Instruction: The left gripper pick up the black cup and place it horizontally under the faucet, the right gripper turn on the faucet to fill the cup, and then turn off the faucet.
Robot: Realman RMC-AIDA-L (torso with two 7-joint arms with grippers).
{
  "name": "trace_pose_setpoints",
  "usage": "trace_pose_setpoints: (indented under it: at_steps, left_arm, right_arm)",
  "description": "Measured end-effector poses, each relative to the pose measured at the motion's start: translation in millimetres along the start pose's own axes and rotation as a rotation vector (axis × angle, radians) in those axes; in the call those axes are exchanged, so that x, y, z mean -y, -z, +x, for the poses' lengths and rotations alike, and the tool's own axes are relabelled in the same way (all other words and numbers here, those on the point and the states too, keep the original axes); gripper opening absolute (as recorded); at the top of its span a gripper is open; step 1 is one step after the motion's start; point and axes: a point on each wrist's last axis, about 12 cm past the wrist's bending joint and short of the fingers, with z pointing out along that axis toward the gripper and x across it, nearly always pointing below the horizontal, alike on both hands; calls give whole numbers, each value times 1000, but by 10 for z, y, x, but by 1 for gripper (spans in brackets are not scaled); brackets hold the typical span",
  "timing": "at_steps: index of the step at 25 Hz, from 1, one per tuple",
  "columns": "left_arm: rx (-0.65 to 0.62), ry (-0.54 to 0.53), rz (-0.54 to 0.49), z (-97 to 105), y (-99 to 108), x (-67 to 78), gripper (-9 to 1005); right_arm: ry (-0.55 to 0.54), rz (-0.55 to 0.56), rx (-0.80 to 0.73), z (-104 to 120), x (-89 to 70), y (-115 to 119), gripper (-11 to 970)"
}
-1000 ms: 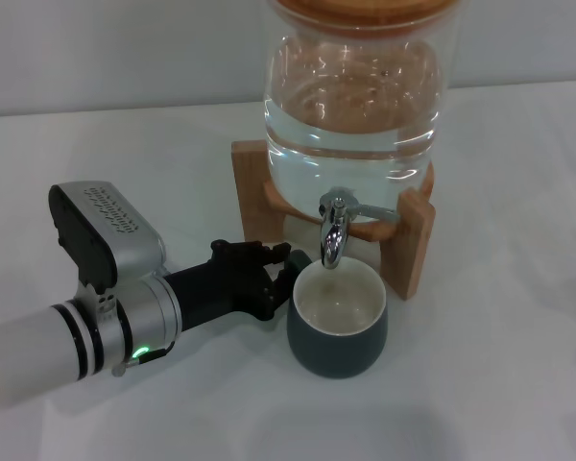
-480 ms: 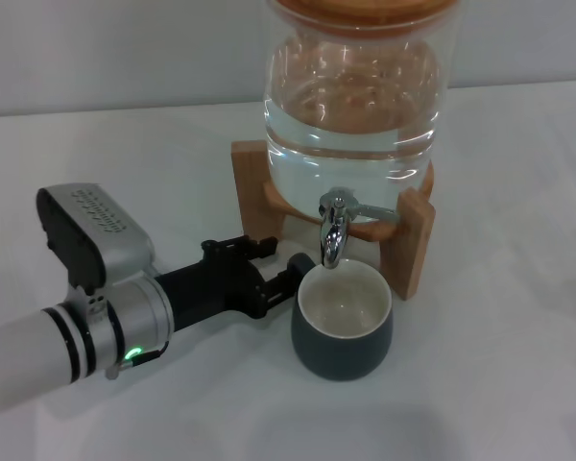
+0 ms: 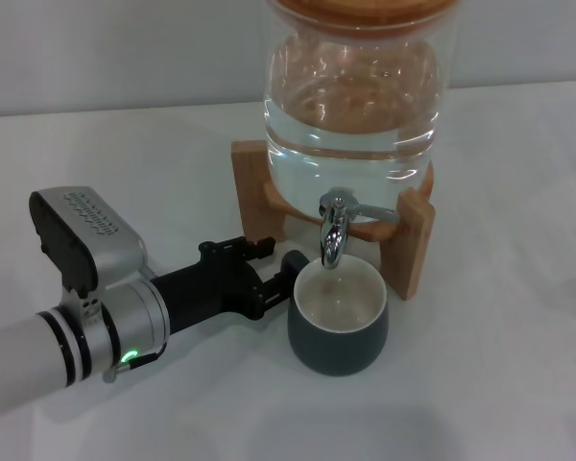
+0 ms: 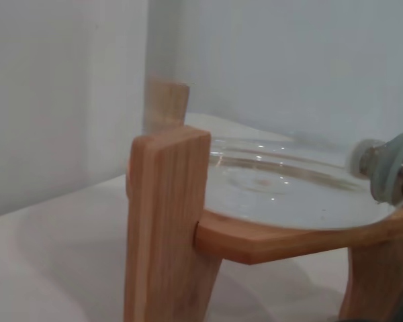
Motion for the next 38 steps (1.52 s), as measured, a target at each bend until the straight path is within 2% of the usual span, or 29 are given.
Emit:
trace_pose_setpoints:
  at_steps: [6,16,32,38]
  left_arm:
    - [18,5,20,11,37,25,516]
    - [35,25,-24,92,166,-15,516]
    - [34,35,2,212,292,45,515]
    - [73,34,-24,254,423,38,515]
  right_arm:
    - [1,6,-1,-1,7,14,826]
    - [-1,8,0,-5,10,31,826]
    - [-2,2,0,-6,2,39,826]
    - [-4,4,1,-12,4,66,826]
